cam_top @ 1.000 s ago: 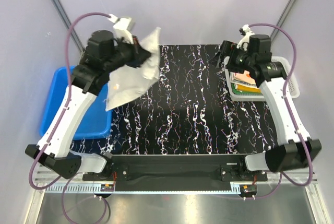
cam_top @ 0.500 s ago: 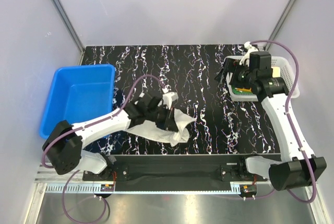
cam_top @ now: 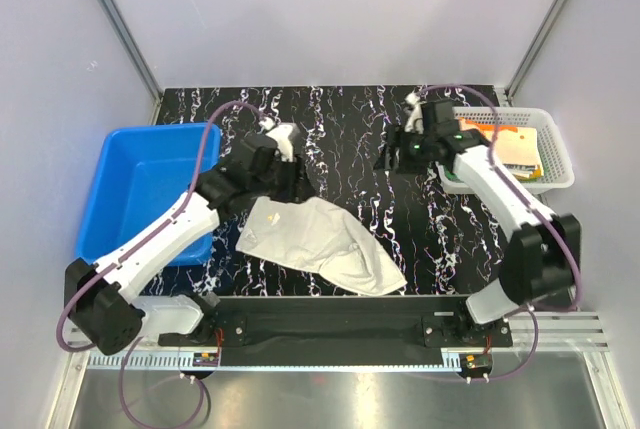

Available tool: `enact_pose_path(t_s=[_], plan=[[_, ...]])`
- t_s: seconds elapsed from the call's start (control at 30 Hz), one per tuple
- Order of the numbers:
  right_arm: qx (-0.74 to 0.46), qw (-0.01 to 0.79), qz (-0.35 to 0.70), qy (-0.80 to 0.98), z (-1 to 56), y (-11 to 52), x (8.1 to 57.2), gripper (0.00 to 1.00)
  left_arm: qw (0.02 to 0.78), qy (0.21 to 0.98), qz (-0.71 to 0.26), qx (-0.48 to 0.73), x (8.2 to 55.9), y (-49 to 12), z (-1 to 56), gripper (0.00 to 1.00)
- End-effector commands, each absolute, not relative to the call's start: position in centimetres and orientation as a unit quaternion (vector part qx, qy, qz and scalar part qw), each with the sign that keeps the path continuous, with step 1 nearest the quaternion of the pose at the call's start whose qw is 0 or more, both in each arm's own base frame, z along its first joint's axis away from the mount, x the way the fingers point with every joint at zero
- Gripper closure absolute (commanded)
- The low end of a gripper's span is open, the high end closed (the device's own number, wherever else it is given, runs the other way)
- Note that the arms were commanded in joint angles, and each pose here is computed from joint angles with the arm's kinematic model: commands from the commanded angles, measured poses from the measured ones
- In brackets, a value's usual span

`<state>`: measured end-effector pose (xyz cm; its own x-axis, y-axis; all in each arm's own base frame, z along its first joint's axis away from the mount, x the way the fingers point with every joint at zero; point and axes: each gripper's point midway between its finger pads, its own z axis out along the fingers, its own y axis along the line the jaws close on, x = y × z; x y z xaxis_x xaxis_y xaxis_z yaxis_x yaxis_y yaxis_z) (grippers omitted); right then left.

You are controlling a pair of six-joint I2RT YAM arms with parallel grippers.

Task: Fold and stack the towels
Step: Move the towel to the center of the board, then flatten out the crumpled towel

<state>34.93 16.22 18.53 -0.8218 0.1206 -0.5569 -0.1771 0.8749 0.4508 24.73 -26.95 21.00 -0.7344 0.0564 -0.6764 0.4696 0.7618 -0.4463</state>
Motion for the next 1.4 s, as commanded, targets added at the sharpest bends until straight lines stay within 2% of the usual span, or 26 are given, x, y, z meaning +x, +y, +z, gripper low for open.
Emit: enact_pose_path(t_s=[0.0,0.1,0.27,0.33,0.5,0.57,0.67,0.7,0.73,0.8,0.87,0.9,0.97,1.0,1.03,1.1,1.2,1.33,1.37], plan=[[-0.078,0.3,0.276,0.91,18.1,21.7,36.5,0.29,0.343,0.919,-0.183,0.066,26.7,-19.9,18.2,0.49],[-0.131,0.268,0.29,0.909,15.0,26.2,36.4,0.31,0.344,0.923,-0.168,0.02,26.8,-17.5,17.0,0.49],[-0.208,0.202,0.313,0.904,9.7,31.3,34.8,0.37,0.34,0.919,-0.197,-0.018,26.1,-15.8,16.0,0.48],[-0.222,0.173,0.304,0.91,7.3,32.2,34.0,0.39,0.341,0.919,-0.197,-0.032,26.4,-14.9,16.0,0.48],[-0.221,0.171,0.282,0.918,5.6,31.9,33.5,0.43,0.345,0.916,-0.202,-0.037,26.9,-14.0,16.3,0.48],[-0.215,0.168,0.265,0.925,4.6,30.9,32.8,0.5,0.342,0.915,-0.213,-0.027,27.0,-14.5,16.3,0.48],[-0.205,0.172,0.236,0.934,4.2,29.1,31.8,0.69,0.335,0.916,-0.221,-0.014,27.3,-15.1,16.1,0.48],[-0.2,0.175,0.228,0.937,4.4,28.6,31.6,0.86,0.33,0.917,-0.222,-0.013,27.5,-15.3,15.8,0.48],[-0.189,0.176,0.195,0.946,3.6,27.1,31.3,0.92,0.328,0.916,-0.23,-0.007,27.5,-15.7,15.9,0.48],[-0.157,0.193,0.158,0.956,5.0,25.0,30.9,0.96,0.319,0.918,-0.235,0.005,27.7,-16.1,15.4,0.48],[-0.117,0.19,0.085,0.971,4.5,21.3,29.6,0.96,0.308,0.923,-0.232,0.006,27.8,-16.2,15.1,0.49],[-0.091,0.205,0.09,0.97,6.0,20.9,29.0,0.96,0.303,0.925,-0.229,0.007,27.9,-16.2,14.9,0.49],[-0.078,0.188,0.101,0.974,5.4,19.9,26.4,0.9,0.294,0.929,-0.225,0.008,28.0,-16.3,14.3,0.49],[-0.065,0.204,0.118,0.97,7.0,19.8,26.0,0.82,0.294,0.929,-0.223,0.008,28.1,-16.3,14.2,0.49],[-0.064,0.197,0.132,0.969,7.1,19.8,25.0,0.69,0.294,0.931,-0.219,0.007,28.2,-16.2,13.9,0.49],[-0.062,0.22,0.158,0.961,9.2,20.1,24.8,0.58,0.293,0.932,-0.215,0.0,28.4,-16.2,13.4,0.49],[-0.082,0.259,0.156,0.95,11.8,20.5,26.5,0.5,0.281,0.933,-0.223,-0.011,29.0,-16.8,12.2,0.5],[-0.128,0.309,0.165,0.928,14.3,22.7,31.6,0.48,0.272,0.94,-0.203,-0.03,30.4,-16.8,9.9,0.5],[-0.135,0.3,0.165,0.93,13.1,23.2,33.0,0.48,0.265,0.943,-0.198,-0.037,30.5,-16.7,9.2,0.5]])
